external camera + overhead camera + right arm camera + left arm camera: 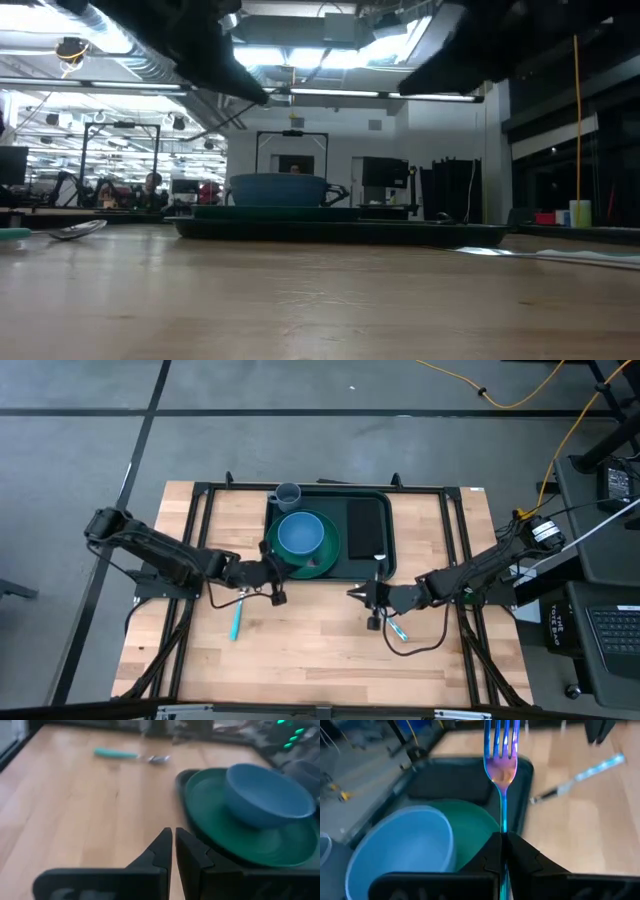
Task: Set up tray
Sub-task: Put the blue fork on the black table napkin
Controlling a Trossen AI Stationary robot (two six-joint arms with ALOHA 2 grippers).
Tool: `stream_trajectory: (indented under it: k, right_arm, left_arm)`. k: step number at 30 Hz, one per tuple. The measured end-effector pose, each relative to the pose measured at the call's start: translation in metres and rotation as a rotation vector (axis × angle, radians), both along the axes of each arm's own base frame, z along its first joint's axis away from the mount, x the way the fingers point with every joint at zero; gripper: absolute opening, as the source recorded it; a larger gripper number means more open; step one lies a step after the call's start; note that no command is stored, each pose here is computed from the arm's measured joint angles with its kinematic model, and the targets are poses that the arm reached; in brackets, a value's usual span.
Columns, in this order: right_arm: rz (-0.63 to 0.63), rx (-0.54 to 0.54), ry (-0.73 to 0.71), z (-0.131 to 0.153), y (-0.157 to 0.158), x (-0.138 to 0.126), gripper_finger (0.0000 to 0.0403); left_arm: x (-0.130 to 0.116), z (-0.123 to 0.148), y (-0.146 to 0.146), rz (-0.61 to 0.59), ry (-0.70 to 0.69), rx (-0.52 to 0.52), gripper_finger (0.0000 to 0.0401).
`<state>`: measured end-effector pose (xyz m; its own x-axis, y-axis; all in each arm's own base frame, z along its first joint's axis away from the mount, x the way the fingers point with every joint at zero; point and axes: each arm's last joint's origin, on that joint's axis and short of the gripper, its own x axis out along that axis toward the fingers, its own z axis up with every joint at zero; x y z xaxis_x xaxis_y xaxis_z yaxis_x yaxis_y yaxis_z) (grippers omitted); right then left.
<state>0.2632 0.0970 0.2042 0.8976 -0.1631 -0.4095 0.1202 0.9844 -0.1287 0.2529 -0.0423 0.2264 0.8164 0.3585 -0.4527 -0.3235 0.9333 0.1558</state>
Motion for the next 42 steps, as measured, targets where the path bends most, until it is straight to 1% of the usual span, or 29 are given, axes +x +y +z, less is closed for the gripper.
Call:
stream_trajectory:
  k: [6, 10, 12, 17, 21, 28, 36, 39, 42]
  right_arm:
    - [-0.040, 0.010, -0.092, 0.009, -0.009, 0.007, 0.0029]
    - [-0.049, -0.031, -0.182, 0.018, -0.018, 0.014, 0.0029]
    - [-0.058, -0.057, -0.240, 0.025, -0.023, 0.017, 0.0029]
    - [-0.111, -0.091, -0.349, 0.037, -0.040, 0.022, 0.0029]
    - [-0.149, -0.079, -0.389, 0.040, -0.054, 0.026, 0.0029]
    - [-0.114, -0.060, -0.463, 0.034, -0.074, 0.040, 0.0029]
    - [-0.183, -0.067, -0.550, 0.022, -0.094, 0.054, 0.0031]
    - [-0.200, -0.068, -0.580, 0.019, -0.100, 0.063, 0.0044]
    - [-0.212, -0.074, -0.587, 0.016, -0.105, 0.075, 0.0070]
  left_arm:
    - [0.007, 0.008, 0.013, -0.002, -0.123, 0.105, 0.0004]
    - [0.011, 0.019, 0.019, -0.001, -0.207, 0.176, 0.0005]
    - [0.013, 0.025, 0.023, 0.022, -0.248, 0.210, 0.0004]
    - [0.014, 0.033, 0.033, 0.065, -0.294, 0.279, 0.0005]
    - [0.015, 0.033, 0.041, 0.090, -0.291, 0.297, 0.0004]
    - [0.015, 0.033, 0.052, 0.130, -0.287, 0.303, 0.0004]
    - [0.014, 0.033, 0.062, 0.165, -0.279, 0.311, 0.0005]
    - [0.014, 0.033, 0.063, 0.169, -0.273, 0.320, 0.0005]
    - [0.014, 0.033, 0.063, 0.169, -0.273, 0.322, 0.0006]
